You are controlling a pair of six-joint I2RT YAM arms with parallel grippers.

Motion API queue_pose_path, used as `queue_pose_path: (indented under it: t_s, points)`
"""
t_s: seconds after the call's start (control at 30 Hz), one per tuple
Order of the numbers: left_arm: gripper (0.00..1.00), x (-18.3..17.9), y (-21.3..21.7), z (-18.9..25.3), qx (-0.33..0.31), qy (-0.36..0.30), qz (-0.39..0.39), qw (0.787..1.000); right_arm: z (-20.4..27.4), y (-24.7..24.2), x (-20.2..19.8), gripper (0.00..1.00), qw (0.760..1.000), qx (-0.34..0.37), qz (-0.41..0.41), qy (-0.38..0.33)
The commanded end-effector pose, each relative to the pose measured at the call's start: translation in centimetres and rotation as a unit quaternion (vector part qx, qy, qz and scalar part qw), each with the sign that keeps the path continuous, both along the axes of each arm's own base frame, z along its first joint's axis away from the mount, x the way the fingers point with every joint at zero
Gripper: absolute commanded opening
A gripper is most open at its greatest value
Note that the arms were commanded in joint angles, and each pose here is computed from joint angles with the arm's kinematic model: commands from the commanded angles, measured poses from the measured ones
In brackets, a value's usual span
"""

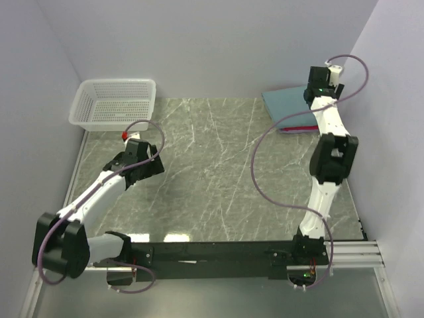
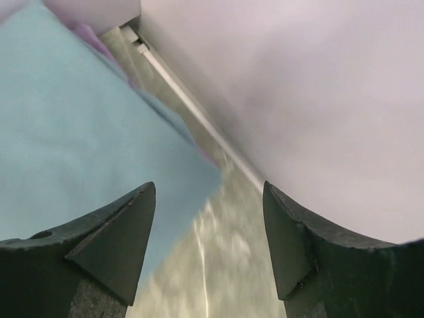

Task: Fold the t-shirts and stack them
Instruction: Reset both grippers

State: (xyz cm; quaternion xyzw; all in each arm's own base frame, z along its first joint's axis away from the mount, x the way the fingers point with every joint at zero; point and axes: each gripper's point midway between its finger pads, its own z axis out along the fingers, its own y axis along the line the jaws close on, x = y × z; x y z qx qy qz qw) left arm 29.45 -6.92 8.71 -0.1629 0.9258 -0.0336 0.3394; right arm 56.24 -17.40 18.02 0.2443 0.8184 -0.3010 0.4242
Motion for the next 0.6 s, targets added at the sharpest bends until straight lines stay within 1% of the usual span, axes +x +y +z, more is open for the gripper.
queue_pose_path:
  t_s: [0.0,0.03,0.07,0.1,0.13,0.17,0.2,0.23,0.27,0.3,0.33,0.37,0.4,0.43,0.47,0.5,0.53,0.57]
  points:
    - [0.99,1.9,0.0,6.3,-0.008,-0.089,-0.002,0.996,7.6,2.4,-4.2,0.73,0.993,0.067,-0.016,-0.094]
    - [0.99,2.0,0.2,8.2,-0.009,-0.111,-0.002,0.994,10.4,4.0,-5.4,0.73,0.988,0.091,0.005,-0.129]
    - [0.99,2.0,0.3,9.4,-0.009,-0.125,0.001,0.992,11.3,4.8,-6.5,0.74,0.986,0.104,0.014,-0.133]
    - [0.99,2.0,0.8,10.6,-0.003,-0.14,0.008,0.99,10.9,5.8,-7.6,0.74,0.983,0.123,0.02,-0.131]
    - [0.99,1.7,1.2,12.8,-0.005,-0.166,0.015,0.986,13.8,7.5,-9.3,0.74,0.975,0.144,0.053,-0.161]
    - [0.99,1.5,1.5,14.0,-0.004,-0.18,0.022,0.983,13.4,8.1,-10.9,0.74,0.974,0.155,0.058,-0.151]
    - [0.99,1.4,2.4,15.8,0.002,-0.202,0.043,0.978,14.1,8.9,-12.2,0.75,0.97,0.169,0.069,-0.161]
    - [0.99,0.8,3.1,17.6,0.001,-0.228,0.058,0.972,17.1,9.8,-14.6,0.81,0.96,0.176,0.093,-0.198]
    - [0.99,0.3,3.7,18.4,0.005,-0.236,0.073,0.969,17.9,10.7,-16.0,0.84,0.954,0.188,0.111,-0.207]
    - [0.99,-0.4,5.2,20.6,0.004,-0.268,0.116,0.956,16.9,11.3,-17.5,0.84,0.952,0.198,0.118,-0.202]
    - [0.99,-0.9,5.9,21.3,0.002,-0.279,0.136,0.951,19.8,11.7,-20.5,0.85,0.94,0.193,0.134,-0.246]
    - [0.99,-1.5,6.8,21.8,0.006,-0.288,0.16,0.944,19.3,12.5,-21.7,0.86,0.935,0.199,0.154,-0.251]
    - [0.99,-2.3,7.4,22.9,-0.003,-0.308,0.176,0.935,19.9,12.8,-23.1,0.87,0.93,0.191,0.171,-0.263]
    - [0.99,-2.8,8.2,23.4,0.006,-0.319,0.193,0.928,22.2,13.2,-26.1,0.87,0.917,0.177,0.19,-0.304]
    - [0.99,-3.1,8.5,24.0,0.006,-0.334,0.197,0.922,21.0,13.5,-27.0,0.88,0.916,0.175,0.199,-0.302]
    - [0.99,-4.0,9.3,24.6,0.011,-0.352,0.207,0.913,22.3,13.5,-29.8,0.88,0.906,0.16,0.206,-0.335]
    - [0.99,-4.4,9.6,24.8,0.011,-0.362,0.21,0.908,22.1,13.5,-30.9,0.88,0.903,0.155,0.205,-0.343]
    - [0.99,-4.8,9.8,25.0,0.012,-0.371,0.208,0.905,20.4,13.6,-31.5,0.89,0.907,0.154,0.202,-0.335]
